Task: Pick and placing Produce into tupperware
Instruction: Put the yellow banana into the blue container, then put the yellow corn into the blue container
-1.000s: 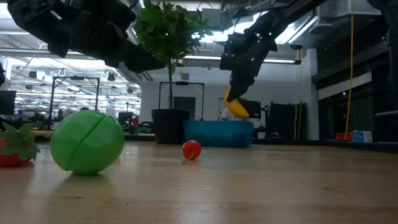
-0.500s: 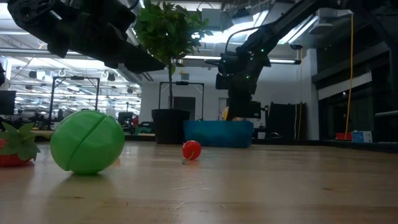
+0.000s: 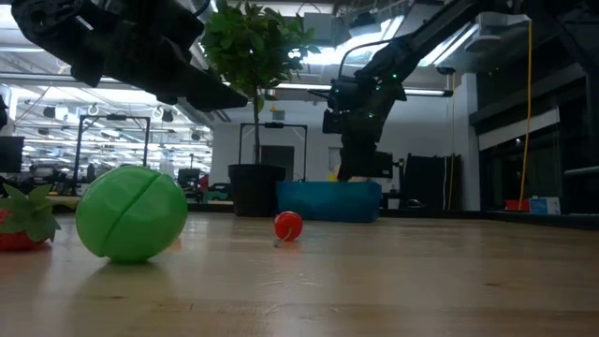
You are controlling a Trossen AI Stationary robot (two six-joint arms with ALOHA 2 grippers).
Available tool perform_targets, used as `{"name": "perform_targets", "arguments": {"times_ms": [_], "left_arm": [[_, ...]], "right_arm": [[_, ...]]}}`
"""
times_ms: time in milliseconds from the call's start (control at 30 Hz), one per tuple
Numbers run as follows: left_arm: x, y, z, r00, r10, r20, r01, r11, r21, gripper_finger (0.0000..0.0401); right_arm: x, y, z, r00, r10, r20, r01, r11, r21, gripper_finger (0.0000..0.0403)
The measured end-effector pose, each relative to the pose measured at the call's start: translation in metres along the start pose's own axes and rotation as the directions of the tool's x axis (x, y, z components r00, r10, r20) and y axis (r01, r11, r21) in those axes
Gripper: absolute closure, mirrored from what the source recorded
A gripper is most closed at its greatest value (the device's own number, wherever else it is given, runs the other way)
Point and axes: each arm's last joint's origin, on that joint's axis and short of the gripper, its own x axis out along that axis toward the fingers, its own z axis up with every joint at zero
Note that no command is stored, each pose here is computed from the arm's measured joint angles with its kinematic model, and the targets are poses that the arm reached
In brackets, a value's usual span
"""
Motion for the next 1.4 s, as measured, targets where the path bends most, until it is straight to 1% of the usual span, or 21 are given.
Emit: {"name": "perform_targets", "arguments": {"times_ms": [100, 200, 367, 467, 567, 667, 733, 833, 900, 1000, 1100, 1200, 1267, 1367, 1400], "left_arm": [[0.0, 0.0, 0.0, 1.0, 0.0, 0.0, 0.0, 1.0, 0.001, 0.0127], [0.0, 0.0, 0.0, 1.0, 0.001, -0.002, -0.001, 1.0, 0.006, 0.0127], [0.0, 0.001, 0.0, 0.999, 0.047, -0.01, -0.046, 0.998, 0.034, 0.0127], [0.0, 0.002, -0.001, 0.996, 0.082, -0.016, -0.082, 0.996, 0.036, 0.0127], [0.0, 0.002, -0.001, 0.996, 0.083, -0.016, -0.083, 0.996, 0.029, 0.0127], [0.0, 0.002, -0.001, 0.996, 0.082, -0.02, -0.082, 0.996, 0.026, 0.0127], [-0.002, 0.002, -0.001, 0.996, 0.08, -0.032, -0.079, 0.997, 0.024, 0.0127], [-0.008, 0.0, 0.001, 0.997, 0.077, -0.029, -0.076, 0.997, 0.023, 0.0127], [-0.013, -0.003, 0.002, 0.997, 0.074, -0.005, -0.074, 0.997, 0.028, 0.0127], [-0.025, -0.009, 0.002, 0.997, 0.063, 0.039, -0.064, 0.998, 0.015, 0.0127], [-0.035, -0.016, 0.003, 0.995, 0.042, 0.086, -0.038, 0.998, -0.048, 0.0127], [-0.042, -0.024, 0.003, 0.995, -0.006, 0.099, 0.014, 0.997, -0.078, 0.0127], [-0.044, -0.029, 0.004, 0.994, -0.032, 0.106, 0.041, 0.996, -0.085, 0.0127], [-0.045, -0.035, 0.004, 0.992, -0.063, 0.109, 0.072, 0.994, -0.081, 0.0127], [-0.044, -0.036, 0.004, 0.992, -0.07, 0.109, 0.079, 0.994, -0.079, 0.0127]], "right_arm": [[0.0, 0.0, 0.0, 1.0, -0.002, 0.003, 0.002, 1.0, 0.002, 0.0142], [0.0, 0.0, 0.0, 1.0, -0.002, 0.004, 0.002, 1.0, 0.02, 0.014], [-0.002, -0.001, 0.0, 1.0, -0.003, 0.001, 0.003, 0.999, 0.051, 0.0138], [-0.012, -0.002, 0.003, 1.0, 0.007, -0.025, -0.005, 0.997, 0.083, 0.0137], [-0.027, -0.002, 0.002, 0.999, 0.006, -0.032, -0.003, 0.995, 0.099, 0.0137], [-0.042, 0.001, -0.004, 1.0, -0.009, -0.013, 0.011, 0.99, 0.14, 0.0137], [-0.056, 0.009, -0.009, 1.0, -0.023, 0.021, 0.02, 0.988, 0.15, 0.0137], [-0.068, 0.022, -0.023, 0.993, -0.046, 0.113, 0.028, 0.987, 0.158, 0.0137], [-0.071, 0.036, -0.034, 0.985, -0.046, 0.169, 0.019, 0.987, 0.158, 0.0137], [-0.075, 0.061, -0.049, 0.953, -0.055, 0.297, 0.011, 0.989, 0.15, 0.0137], [-0.073, 0.09, -0.062, 0.904, -0.027, 0.426, -0.015, 0.995, 0.096, 0.0137], [-0.07, 0.119, -0.07, 0.823, 0.039, 0.567, -0.048, 0.999, 0.001, 0.0137], [-0.068, 0.134, -0.076, 0.768, 0.086, 0.634, -0.052, 0.996, -0.071, 0.0137], [-0.063, 0.151, -0.083, 0.706, 0.143, 0.693, -0.044, 0.986, -0.159, 0.0137], [-0.061, 0.155, -0.085, 0.694, 0.158, 0.703, -0.045, 0.983, -0.176, 0.0137]]}}
